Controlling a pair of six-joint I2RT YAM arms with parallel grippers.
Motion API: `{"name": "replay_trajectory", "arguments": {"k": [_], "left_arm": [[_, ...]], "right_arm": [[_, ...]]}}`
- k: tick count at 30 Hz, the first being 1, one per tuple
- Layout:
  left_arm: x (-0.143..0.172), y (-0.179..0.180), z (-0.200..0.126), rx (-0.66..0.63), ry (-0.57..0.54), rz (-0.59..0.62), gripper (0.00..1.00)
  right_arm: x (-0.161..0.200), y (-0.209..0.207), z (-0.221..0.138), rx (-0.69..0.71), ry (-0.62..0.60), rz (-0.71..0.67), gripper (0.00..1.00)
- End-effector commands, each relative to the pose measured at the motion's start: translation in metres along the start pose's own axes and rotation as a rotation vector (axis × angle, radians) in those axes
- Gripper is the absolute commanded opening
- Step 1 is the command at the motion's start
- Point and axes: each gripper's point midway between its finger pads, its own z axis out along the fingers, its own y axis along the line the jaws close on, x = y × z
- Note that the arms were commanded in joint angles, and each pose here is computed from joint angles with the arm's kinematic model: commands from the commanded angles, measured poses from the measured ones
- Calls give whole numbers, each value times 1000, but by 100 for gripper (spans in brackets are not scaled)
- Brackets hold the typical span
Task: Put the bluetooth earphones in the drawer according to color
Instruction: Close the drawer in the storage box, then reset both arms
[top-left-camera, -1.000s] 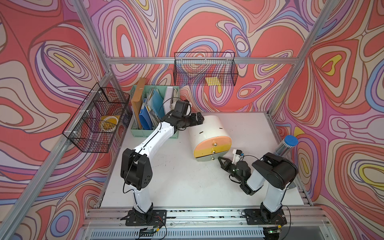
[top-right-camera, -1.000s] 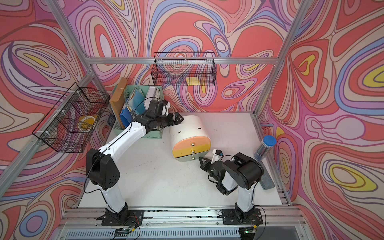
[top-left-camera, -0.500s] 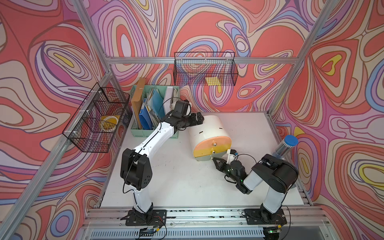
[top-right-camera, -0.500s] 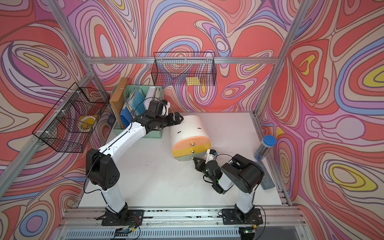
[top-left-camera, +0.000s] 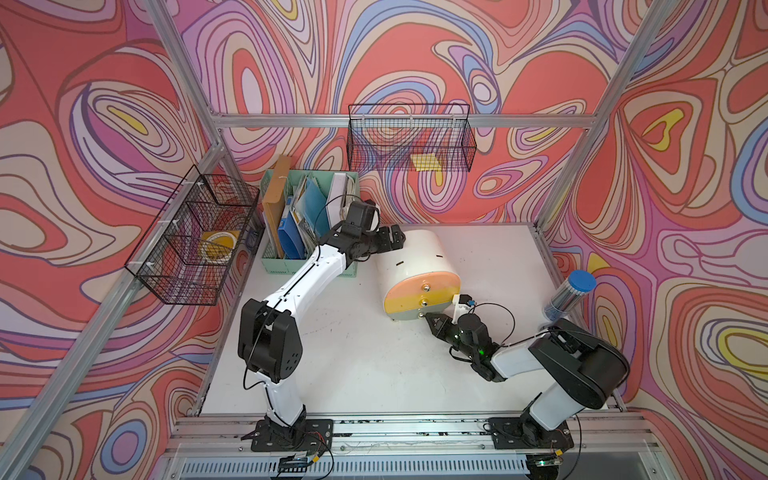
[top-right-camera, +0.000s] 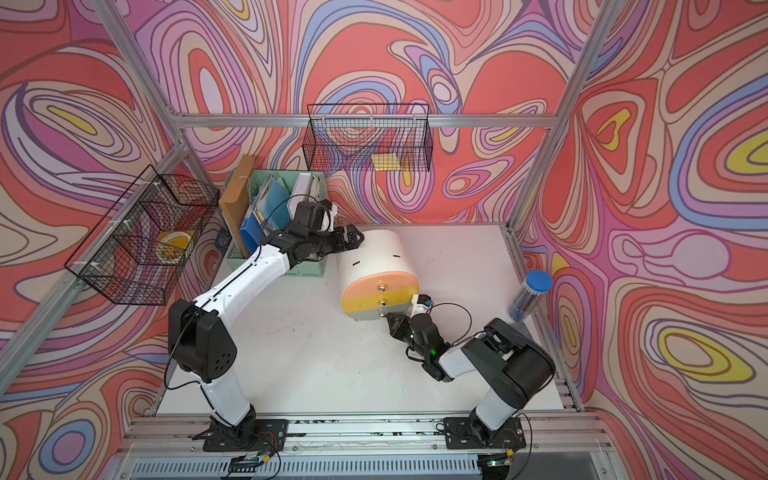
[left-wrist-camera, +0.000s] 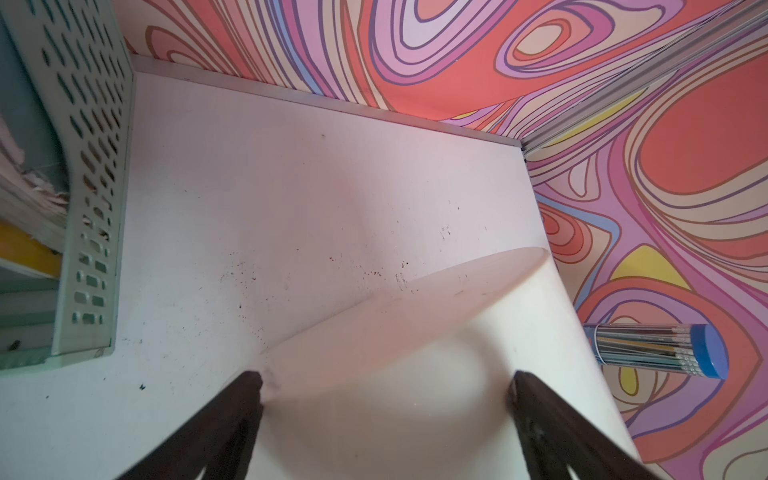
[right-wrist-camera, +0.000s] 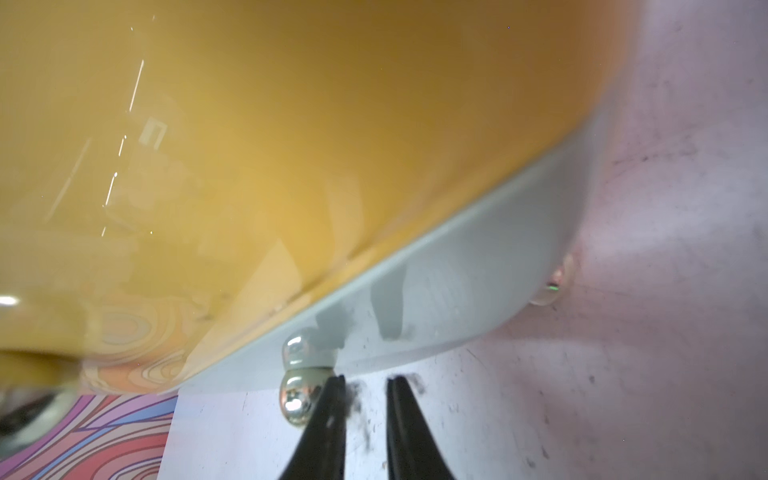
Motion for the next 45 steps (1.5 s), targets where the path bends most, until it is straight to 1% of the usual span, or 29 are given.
{"name": "replay_trajectory", "arguments": {"k": [1, 6, 13, 17, 21, 23, 28, 31, 33, 35, 37, 39, 42, 45], "left_arm": [[11, 13, -25, -63, 30, 4, 99], [9, 10, -59, -64, -32, 10, 99], [28, 17, -109, -66, -110, 0, 99], [52, 32, -132, -87, -135, -22, 99], [82, 56, -146, -134, -157, -48, 99], [97, 67, -151, -148, -174, -59, 99], [133, 99, -158, -174, -239, -97, 99], [149, 116, -159, -191, -287, -104, 99], [155, 128, -159, -221, -325, -85, 99], [160, 139, -155, -247, -355, -37, 99], [159, 152, -155, -310, -387, -6, 99], [153, 165, -158, -396, -425, 21, 99], [141, 178, -160, -499, -458, 62, 99], [130, 184, -157, -534, -470, 101, 99]], "right_arm": [[9, 2, -8, 21, 58, -50, 27], [8, 2, -26, 57, 82, -100, 39], [-4, 5, -55, 112, 81, -183, 57], [-15, 10, -71, 149, 76, -250, 70], [-28, 16, -86, 182, 62, -306, 83], [-34, 18, -91, 201, 58, -338, 98], [-51, 20, -98, 259, 24, -436, 98], [-65, 19, -100, 318, -12, -504, 98], [-75, 15, -100, 374, -39, -547, 98], [-85, 12, -99, 425, -64, -591, 98], [-93, 12, -95, 438, -82, -632, 98], [-104, 7, -91, 461, -101, -647, 98], [-123, -7, -89, 457, -128, -602, 98], [-143, -21, -93, 449, -178, -563, 98]]}}
